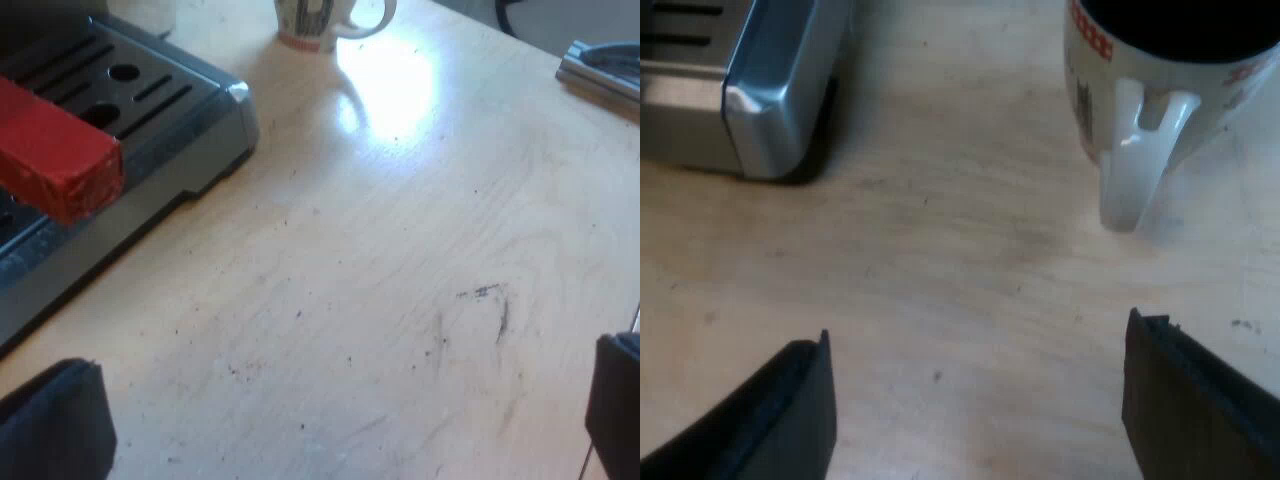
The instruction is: Place mug into machine
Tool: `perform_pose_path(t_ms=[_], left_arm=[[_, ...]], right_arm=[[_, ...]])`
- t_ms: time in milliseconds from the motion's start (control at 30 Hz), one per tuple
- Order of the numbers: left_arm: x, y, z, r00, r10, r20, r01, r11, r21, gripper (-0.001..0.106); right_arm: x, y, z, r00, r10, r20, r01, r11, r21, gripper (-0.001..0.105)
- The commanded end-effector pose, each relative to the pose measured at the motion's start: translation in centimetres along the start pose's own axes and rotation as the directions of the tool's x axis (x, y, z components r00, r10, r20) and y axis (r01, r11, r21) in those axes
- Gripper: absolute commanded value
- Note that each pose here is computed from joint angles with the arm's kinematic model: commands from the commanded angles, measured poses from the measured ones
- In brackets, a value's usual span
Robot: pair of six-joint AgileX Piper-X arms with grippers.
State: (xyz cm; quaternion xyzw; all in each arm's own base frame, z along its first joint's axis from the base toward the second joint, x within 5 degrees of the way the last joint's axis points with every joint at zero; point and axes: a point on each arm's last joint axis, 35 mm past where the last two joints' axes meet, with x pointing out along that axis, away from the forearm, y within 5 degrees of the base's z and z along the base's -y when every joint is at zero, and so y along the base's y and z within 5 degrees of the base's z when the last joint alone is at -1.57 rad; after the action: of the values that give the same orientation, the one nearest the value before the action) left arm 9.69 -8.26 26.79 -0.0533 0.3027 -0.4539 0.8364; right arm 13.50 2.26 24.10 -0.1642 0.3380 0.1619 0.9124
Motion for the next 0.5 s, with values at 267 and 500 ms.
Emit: perform_pose_path(t_ms=[267,500], left_arm=[[1.5,0.5,0.3,0.999,-0.023,-0.041,0.022,1.0,-0.02,0.098],[2.5,1.1,-0.3,0.999,-0.022,-0.046,0.022,1.0,0.004,0.098]], right_arm=[[3.4,0.0,-2.5,0.959,-0.236,0.157,0.213,0.966,0.147,0.063],[4.9,0.7,-5.0,0.914,-0.283,0.29,0.243,0.956,0.165,0.063]])
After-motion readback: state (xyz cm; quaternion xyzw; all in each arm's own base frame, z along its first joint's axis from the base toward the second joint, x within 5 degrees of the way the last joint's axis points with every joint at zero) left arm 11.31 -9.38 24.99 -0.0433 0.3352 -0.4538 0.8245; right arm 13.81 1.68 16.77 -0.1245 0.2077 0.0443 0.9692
